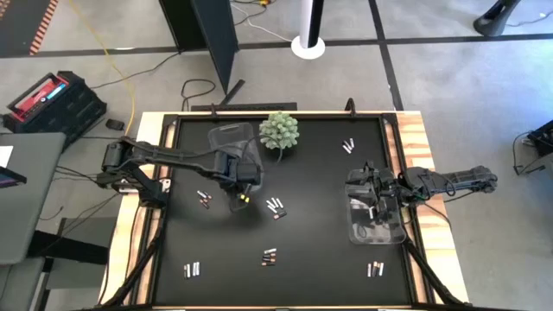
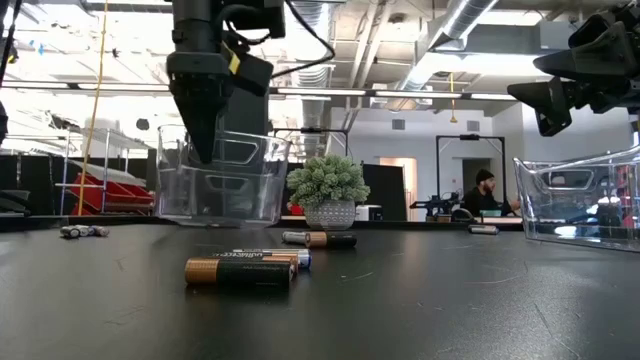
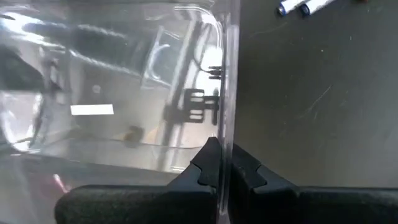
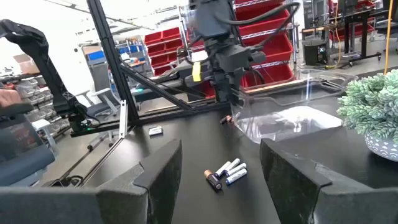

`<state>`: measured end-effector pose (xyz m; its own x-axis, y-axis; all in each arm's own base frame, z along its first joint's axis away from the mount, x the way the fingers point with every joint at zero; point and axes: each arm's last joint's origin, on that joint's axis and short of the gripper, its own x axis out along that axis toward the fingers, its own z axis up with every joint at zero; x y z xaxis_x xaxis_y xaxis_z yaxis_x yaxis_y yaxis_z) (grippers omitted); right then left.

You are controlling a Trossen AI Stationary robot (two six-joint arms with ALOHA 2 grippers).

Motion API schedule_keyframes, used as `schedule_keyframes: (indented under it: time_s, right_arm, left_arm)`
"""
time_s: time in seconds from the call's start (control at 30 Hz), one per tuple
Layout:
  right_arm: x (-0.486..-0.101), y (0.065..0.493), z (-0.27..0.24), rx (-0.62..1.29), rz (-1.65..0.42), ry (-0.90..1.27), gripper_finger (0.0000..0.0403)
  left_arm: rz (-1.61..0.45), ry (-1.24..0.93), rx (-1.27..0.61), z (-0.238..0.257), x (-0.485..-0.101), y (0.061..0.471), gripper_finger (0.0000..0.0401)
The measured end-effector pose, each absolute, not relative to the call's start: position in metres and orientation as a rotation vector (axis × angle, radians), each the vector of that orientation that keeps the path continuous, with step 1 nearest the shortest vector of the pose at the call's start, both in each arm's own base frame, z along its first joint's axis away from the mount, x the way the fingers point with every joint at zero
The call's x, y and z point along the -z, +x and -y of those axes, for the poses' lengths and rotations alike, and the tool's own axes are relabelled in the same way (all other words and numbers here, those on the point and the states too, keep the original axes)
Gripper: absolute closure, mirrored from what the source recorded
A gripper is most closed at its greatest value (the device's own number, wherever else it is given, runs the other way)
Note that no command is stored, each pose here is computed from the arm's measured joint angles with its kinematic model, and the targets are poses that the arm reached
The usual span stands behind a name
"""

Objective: Sort batteries
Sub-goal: Prepare the left transparent bin

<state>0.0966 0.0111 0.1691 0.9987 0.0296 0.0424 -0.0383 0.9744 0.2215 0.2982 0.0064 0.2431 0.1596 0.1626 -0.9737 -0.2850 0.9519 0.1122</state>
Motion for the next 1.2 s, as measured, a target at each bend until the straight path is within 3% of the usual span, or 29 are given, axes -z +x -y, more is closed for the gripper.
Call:
schedule_keyframes:
  time_s: [0.4,0.83,1.2]
  right_arm:
    - [-0.169,0.097,-0.011,-0.034,0.039,0.224,0.0168]
    - [-0.169,0.097,-0.011,-0.034,0.039,0.224,0.0168]
    - [-0.169,0.097,-0.011,-0.034,0.039,0.224,0.0168]
  left_arm:
    - [-1.42,0.151,-0.165,0.023,-0.243,0.294,0.04]
    - [-1.511,0.141,-0.239,0.021,-0.201,0.273,0.0401]
    - [-1.451,0.19,-0.219,0.018,-0.205,0.28,0.04]
